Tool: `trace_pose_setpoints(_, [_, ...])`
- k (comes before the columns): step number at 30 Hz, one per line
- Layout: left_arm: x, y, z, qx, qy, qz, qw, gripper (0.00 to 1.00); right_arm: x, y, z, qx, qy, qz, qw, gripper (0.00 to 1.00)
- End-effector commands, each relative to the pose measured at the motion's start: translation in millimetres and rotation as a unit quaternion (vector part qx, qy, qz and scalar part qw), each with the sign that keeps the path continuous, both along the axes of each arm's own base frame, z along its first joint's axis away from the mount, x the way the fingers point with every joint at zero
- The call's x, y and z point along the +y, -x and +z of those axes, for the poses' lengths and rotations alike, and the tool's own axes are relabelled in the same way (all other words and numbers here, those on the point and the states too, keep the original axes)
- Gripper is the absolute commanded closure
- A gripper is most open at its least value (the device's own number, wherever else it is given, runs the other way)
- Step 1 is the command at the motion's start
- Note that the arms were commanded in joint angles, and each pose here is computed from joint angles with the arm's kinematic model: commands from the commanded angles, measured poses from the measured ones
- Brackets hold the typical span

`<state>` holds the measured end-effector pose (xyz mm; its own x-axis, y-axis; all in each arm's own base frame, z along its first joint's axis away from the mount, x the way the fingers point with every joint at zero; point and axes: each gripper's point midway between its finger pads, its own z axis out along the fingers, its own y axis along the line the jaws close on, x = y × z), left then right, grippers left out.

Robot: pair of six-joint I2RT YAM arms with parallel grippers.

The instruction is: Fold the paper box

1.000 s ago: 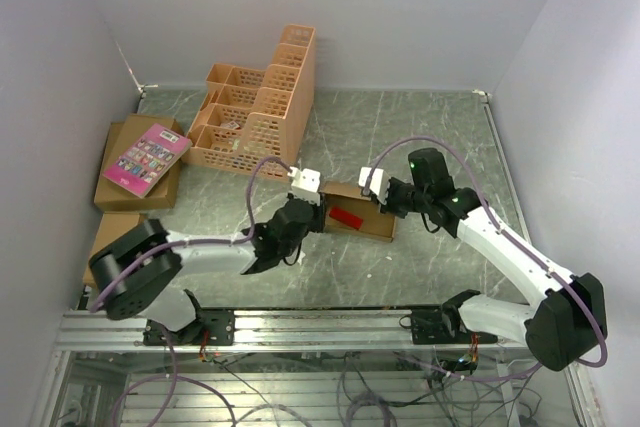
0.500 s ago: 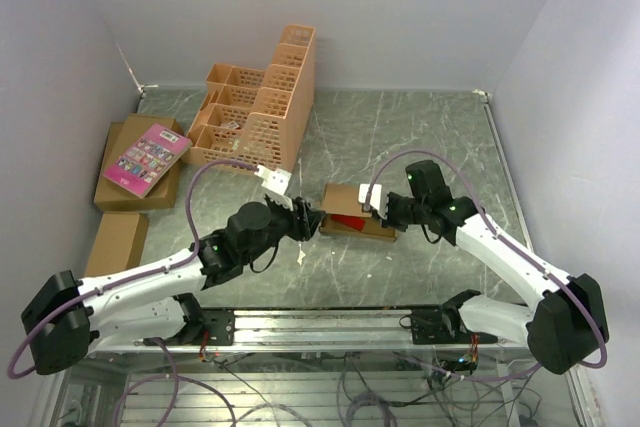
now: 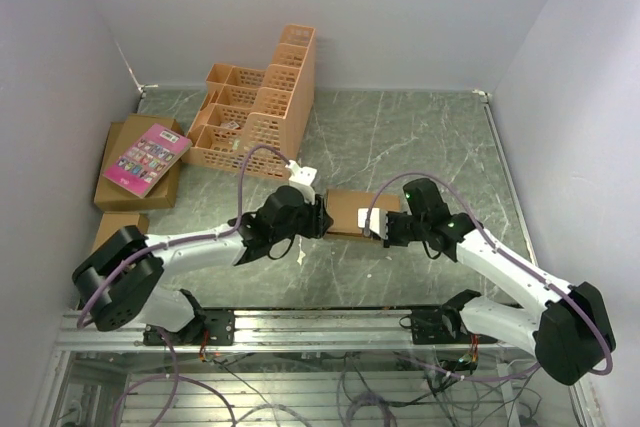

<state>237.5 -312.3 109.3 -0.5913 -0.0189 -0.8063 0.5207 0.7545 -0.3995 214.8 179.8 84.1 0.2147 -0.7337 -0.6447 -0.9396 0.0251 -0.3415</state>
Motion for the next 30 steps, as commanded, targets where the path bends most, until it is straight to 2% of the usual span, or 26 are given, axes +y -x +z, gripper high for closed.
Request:
trace_pose_setpoints(1, [-18.1,-8.1,12.1,0.0,0.015,-0.021,1.0,0.52,-7.3,19.1,-23.4,0.027,0.032,0.015,0.999,1.0])
trace_pose_setpoints(16, [-11.2,-6.6,-57.3,0.061,-0.081,-0.028,0.994,0.52,-12.7,28.6,-39.1,0.043,0.062,0.033,0.997,0.96])
trace_pose_setpoints(23, [-4.3,-7.1,-73.5,0.074,-0.113,-0.02,0.991,0.53,-12.3,34.3,-42.3,0.065,0.068,0.042,0.995,0.82])
trace_pose_setpoints(30, [-2.1,-8.3,-78.4,0.079,-0.13,-0.017,0.988,0.53,-5.9,48.1,-30.0,0.089,0.051,0.071,0.992,0.55])
